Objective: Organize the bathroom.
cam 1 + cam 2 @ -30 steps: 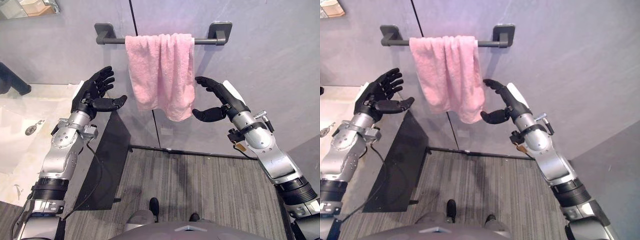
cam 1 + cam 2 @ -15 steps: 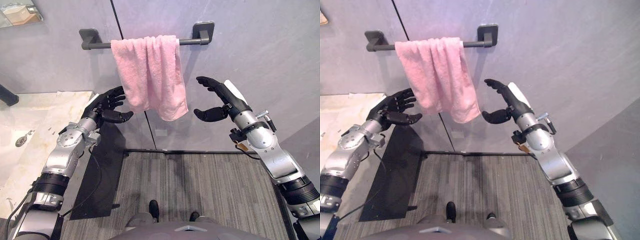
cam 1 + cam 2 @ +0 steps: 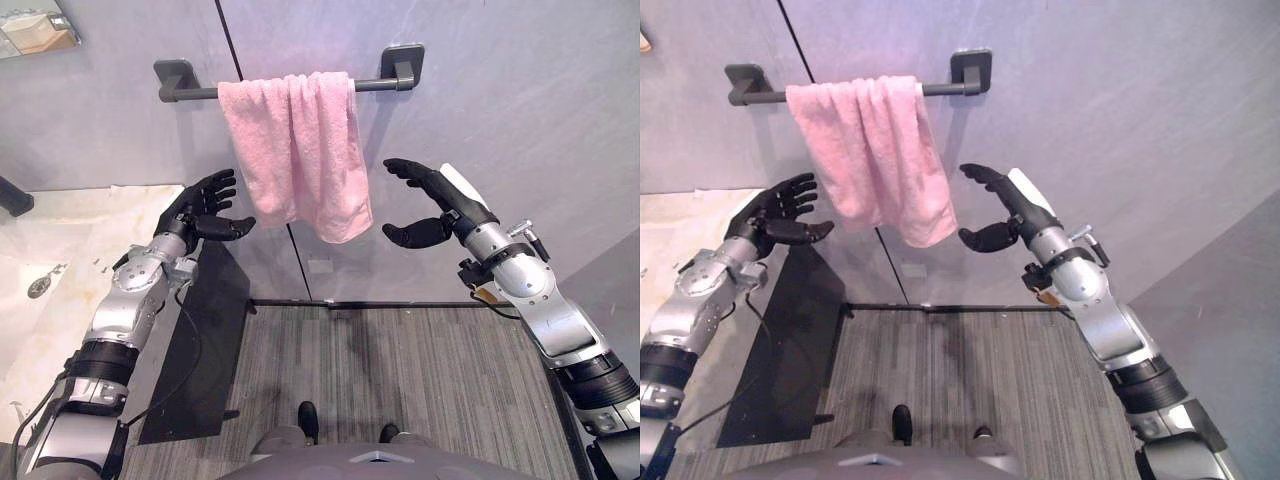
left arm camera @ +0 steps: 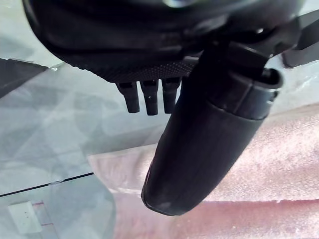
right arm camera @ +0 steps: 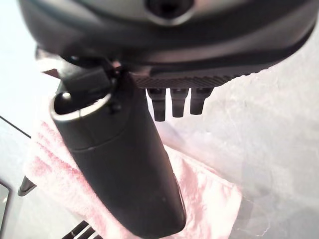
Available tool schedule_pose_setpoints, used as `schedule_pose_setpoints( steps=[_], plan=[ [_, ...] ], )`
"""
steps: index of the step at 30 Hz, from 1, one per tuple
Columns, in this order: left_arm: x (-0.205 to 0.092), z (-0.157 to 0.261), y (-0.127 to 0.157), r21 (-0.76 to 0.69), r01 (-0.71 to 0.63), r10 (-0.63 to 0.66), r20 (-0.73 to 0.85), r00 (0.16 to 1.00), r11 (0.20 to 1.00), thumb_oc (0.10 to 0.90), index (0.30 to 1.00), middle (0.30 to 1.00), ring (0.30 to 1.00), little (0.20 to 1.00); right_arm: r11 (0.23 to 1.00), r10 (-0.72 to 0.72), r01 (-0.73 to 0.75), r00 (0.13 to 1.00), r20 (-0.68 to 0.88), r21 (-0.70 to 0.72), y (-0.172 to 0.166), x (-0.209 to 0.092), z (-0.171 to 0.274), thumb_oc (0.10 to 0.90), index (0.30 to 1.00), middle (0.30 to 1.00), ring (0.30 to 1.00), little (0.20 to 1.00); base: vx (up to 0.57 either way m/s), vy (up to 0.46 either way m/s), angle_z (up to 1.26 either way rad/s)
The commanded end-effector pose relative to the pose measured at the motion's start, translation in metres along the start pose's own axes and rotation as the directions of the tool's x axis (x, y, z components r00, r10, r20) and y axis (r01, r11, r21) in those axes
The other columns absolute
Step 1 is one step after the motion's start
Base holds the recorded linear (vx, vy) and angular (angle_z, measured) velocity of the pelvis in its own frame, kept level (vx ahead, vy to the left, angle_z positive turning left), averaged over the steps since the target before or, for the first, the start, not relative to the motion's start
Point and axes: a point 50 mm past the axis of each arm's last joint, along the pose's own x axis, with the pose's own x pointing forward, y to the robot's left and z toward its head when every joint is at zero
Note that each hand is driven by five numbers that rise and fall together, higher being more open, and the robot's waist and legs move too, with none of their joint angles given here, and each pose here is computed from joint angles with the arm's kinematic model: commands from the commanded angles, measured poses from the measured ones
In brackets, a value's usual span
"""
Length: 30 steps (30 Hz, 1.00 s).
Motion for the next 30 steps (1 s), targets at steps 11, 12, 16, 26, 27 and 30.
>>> schedule_pose_setpoints(
  steps=[11,12,16,26,27,30],
  plan=[
    [0.035,0.095,-0.003,0.036,0.028,-0.038,0.336,0.941,0.999,0.800,0.900,0.900,0.900,0.900,0.993,-0.041,0.082,0.910,0.413,-0.081,-0.033,0.028,0.095,0.800,0.900,0.900,0.900,0.900,0.01,-0.008,0.00],
    [0.037,0.095,-0.006,0.035,0.038,-0.047,0.335,0.941,0.999,0.800,0.900,0.900,0.900,0.900,0.993,-0.039,0.084,0.902,0.430,-0.086,-0.032,0.031,0.101,0.800,0.900,0.900,0.900,0.900,0.03,-0.031,0.01],
    [0.041,0.097,-0.013,0.050,0.066,-0.079,0.333,0.940,0.997,0.800,0.900,0.900,0.900,0.900,0.994,-0.028,0.074,0.892,0.451,-0.085,-0.027,0.040,0.114,0.800,0.900,0.900,0.900,0.900,0.00,0.000,0.00],
    [0.043,0.111,-0.024,0.059,0.127,-0.140,0.377,0.915,0.990,0.800,0.900,0.900,0.900,0.900,0.993,0.030,0.015,0.931,0.363,-0.120,-0.015,0.053,0.113,0.800,0.900,0.900,0.900,0.900,0.02,-0.004,0.02],
    [0.043,0.111,-0.024,0.060,0.128,-0.141,0.379,0.915,0.990,0.800,0.900,0.900,0.900,0.900,0.992,0.030,0.016,0.933,0.360,-0.123,-0.015,0.053,0.112,0.800,0.900,0.900,0.900,0.900,0.01,0.000,0.04],
    [0.040,0.117,-0.030,0.067,0.148,-0.162,0.401,0.901,0.987,0.800,0.900,0.900,0.900,0.900,0.985,0.025,0.031,0.947,0.320,-0.168,-0.015,0.053,0.104,0.800,0.900,0.900,0.900,0.900,0.00,0.000,0.01]
  ],
)
